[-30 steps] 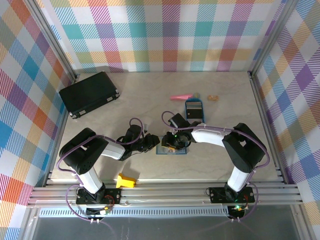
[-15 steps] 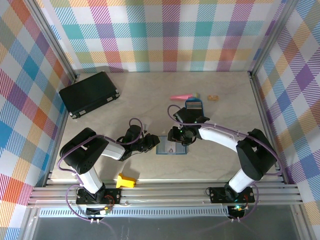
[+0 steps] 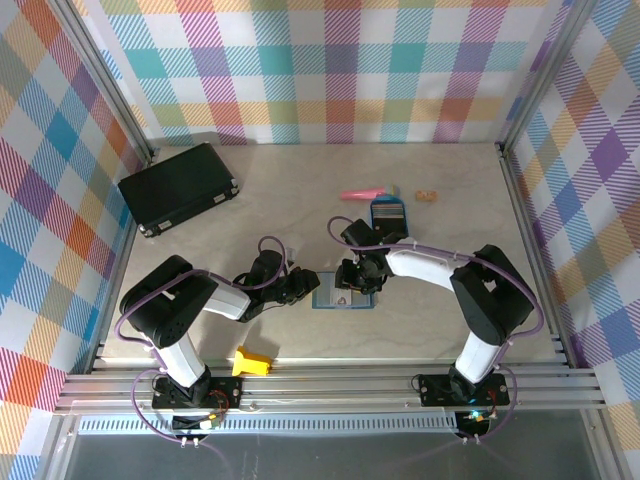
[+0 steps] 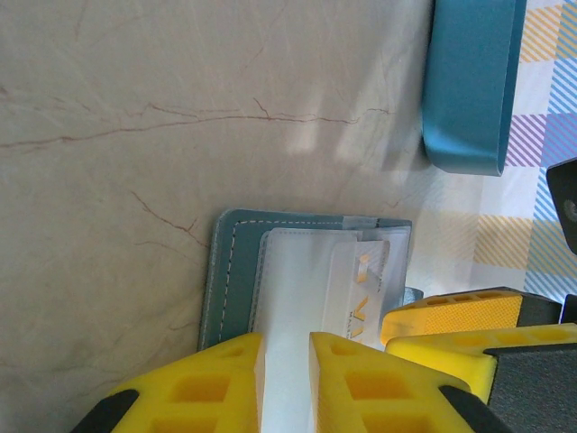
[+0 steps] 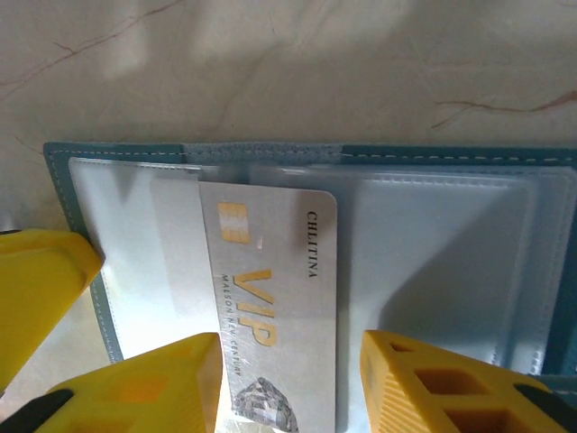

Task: Put the credit cards into the card holder

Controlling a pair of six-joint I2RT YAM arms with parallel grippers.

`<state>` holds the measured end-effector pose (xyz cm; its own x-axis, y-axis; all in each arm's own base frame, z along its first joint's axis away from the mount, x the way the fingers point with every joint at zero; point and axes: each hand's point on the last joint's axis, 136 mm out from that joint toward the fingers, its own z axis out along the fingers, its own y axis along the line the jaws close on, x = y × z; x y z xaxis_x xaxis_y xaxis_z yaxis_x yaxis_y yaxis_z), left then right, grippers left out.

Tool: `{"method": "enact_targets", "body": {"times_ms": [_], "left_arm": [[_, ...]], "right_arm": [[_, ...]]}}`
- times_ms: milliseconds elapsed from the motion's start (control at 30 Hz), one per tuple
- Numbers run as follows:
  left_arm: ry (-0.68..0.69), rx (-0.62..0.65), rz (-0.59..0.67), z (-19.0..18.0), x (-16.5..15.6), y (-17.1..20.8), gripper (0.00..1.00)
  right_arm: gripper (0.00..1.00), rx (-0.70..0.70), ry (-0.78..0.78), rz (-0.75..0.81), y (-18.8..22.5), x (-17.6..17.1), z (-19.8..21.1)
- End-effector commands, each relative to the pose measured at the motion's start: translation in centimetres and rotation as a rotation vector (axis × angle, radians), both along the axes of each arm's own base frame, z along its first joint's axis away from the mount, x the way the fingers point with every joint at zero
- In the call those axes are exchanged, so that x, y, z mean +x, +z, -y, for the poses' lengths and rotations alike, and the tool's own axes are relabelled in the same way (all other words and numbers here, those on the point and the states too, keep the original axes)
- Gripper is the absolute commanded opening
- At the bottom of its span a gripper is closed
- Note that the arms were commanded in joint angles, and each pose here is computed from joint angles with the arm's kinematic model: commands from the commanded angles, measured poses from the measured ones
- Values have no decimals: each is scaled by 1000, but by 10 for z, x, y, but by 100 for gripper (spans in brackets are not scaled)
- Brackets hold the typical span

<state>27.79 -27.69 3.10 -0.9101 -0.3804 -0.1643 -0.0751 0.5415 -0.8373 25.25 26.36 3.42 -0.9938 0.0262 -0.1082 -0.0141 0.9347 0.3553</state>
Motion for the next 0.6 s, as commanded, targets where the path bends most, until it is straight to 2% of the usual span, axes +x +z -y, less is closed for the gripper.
{"method": "enact_targets", "body": {"times_ms": [0,567], "left_arm": [[9,49,-49,-7,-7,-24,21],[9,41,-47,-6,-7,-23,21]], "right_arm": [[43,25,19,-3,4,2,-9],[38,71,38,-18,4,1,-18]]}}
